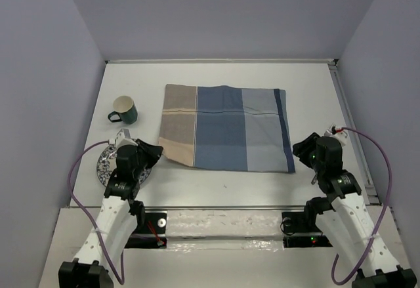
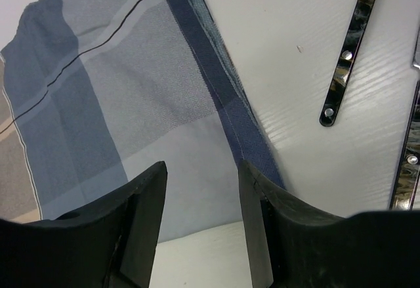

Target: Set the dinner table for one person

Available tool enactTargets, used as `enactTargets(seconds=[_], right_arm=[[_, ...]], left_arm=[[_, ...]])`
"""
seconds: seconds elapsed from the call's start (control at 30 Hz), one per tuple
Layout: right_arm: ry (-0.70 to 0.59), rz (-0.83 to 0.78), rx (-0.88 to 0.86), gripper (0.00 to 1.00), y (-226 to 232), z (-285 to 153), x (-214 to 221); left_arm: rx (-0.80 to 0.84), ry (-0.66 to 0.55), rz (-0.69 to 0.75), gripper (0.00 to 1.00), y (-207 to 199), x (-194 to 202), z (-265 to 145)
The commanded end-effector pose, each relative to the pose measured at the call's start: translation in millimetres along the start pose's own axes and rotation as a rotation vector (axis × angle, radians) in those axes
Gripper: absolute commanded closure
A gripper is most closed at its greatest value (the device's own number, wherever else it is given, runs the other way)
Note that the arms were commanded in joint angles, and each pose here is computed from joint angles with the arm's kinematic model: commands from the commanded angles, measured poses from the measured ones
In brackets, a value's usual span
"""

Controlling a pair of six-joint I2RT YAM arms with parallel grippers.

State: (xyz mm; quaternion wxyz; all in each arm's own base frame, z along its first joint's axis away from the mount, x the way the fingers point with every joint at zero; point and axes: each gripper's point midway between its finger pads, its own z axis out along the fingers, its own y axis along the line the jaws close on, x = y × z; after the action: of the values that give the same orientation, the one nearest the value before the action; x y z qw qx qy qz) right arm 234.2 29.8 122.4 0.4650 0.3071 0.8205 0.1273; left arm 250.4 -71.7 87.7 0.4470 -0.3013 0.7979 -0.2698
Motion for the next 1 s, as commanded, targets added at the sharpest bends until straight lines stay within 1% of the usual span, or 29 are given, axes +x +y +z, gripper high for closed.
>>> enactTargets(seconds=[0.0,0.03,0.07,0.1,0.13,0.17,0.2,0.23,0.27,0.3,0.33,0.37,0.4,0.43,0.47,0.5,0.53,0.57,0.6,0.63,0.67,0.7,0.77,0.8,0.83,0.9,0.93,0.97], right_arm=[[-0.088,-0.042,-0.029,0.47,19,-8,-35],[-0.096,-0.075,-0.037,0.50,22,-7,-40],[-0.072,-0.109,-0.035,0.51,25,3,-37],[-0.093,-0.115,-0.065,0.54,38,7,-47],[-0.088,-0.125,-0.068,0.67,43,12,-49],[-0.081,-0.159,-0.078,0.73,55,26,-55],[-0.076,-0.168,-0.085,0.76,56,25,-54],[-0.068,-0.175,-0.077,0.85,65,39,-60],[-0.065,-0.202,-0.073,1.00,69,48,-63],[-0.073,-0.210,-0.070,1.00,75,56,-69],[-0.031,-0.234,-0.032,1.00,72,75,-62],[-0.053,-0.253,-0.061,1.00,90,82,-77],[-0.043,-0.261,-0.050,1.00,93,91,-79],[-0.008,-0.276,-0.013,1.00,90,110,-72],[-0.048,-0.284,-0.036,0.99,106,118,-88],[-0.041,-0.287,-0.028,0.94,107,127,-93],[0.004,-0.312,0.001,0.86,100,149,-85],[-0.022,-0.312,-0.016,0.82,113,157,-102],[-0.019,-0.315,-0.012,0.79,115,166,-106],[0.031,-0.333,-0.001,0.75,109,187,-95],[0.008,-0.328,-0.018,0.75,120,196,-112],[0.027,-0.337,-0.038,0.75,126,206,-110],[0.058,-0.364,-0.033,0.74,125,226,-110],[0.103,-0.372,0.000,0.73,113,244,-100],[0.104,-0.378,0.018,0.73,108,258,-107],[0.120,-0.372,0.010,0.72,108,270,-109],[0.122,-0.371,-0.030,0.72,120,275,-113],[0.131,-0.368,-0.027,0.72,117,281,-114]], left_arm=[[0.030,-0.046,-0.022,0.64,-10,-10,-7],[0.047,-0.056,-0.023,0.55,-15,-13,-9],[0.066,-0.072,-0.012,0.52,-21,-19,-11],[0.050,-0.077,-0.004,0.51,-20,-21,-13],[0.054,-0.091,0.007,0.51,-22,-25,-16],[0.057,-0.124,0.026,0.46,-27,-34,-19],[0.067,-0.129,0.028,0.45,-32,-37,-21],[0.077,-0.146,0.036,0.43,-35,-41,-24],[0.092,-0.163,0.045,0.42,-43,-47,-29],[0.097,-0.178,0.055,0.41,-46,-51,-32],[0.083,-0.223,0.072,0.41,-46,-61,-35],[0.098,-0.249,0.084,0.39,-53,-68,-39],[0.109,-0.251,0.097,0.39,-57,-70,-40],[0.104,-0.231,0.122,0.39,-57,-68,-36],[0.126,-0.217,0.136,0.40,-65,-67,-34],[0.156,-0.179,0.150,0.40,-72,-60,-32],[0.173,-0.167,0.163,0.41,-77,-57,-26],[0.181,-0.151,0.171,0.42,-79,-51,-22],[0.207,-0.128,0.190,0.42,-87,-41,-20],[0.199,-0.135,0.197,0.42,-88,-38,-12],[0.186,-0.132,0.206,0.42,-88,-33,-7],[0.190,-0.074,0.234,0.42,-91,-13,0],[0.214,-0.050,0.252,0.42,-100,-2,7],[0.212,-0.033,0.262,0.42,-100,4,11],[0.213,-0.001,0.274,0.42,-100,16,17],[0.209,0.019,0.284,0.42,-96,24,22],[0.209,0.030,0.288,0.42,-95,29,25],[0.203,0.036,0.294,0.42,-93,31,27]])
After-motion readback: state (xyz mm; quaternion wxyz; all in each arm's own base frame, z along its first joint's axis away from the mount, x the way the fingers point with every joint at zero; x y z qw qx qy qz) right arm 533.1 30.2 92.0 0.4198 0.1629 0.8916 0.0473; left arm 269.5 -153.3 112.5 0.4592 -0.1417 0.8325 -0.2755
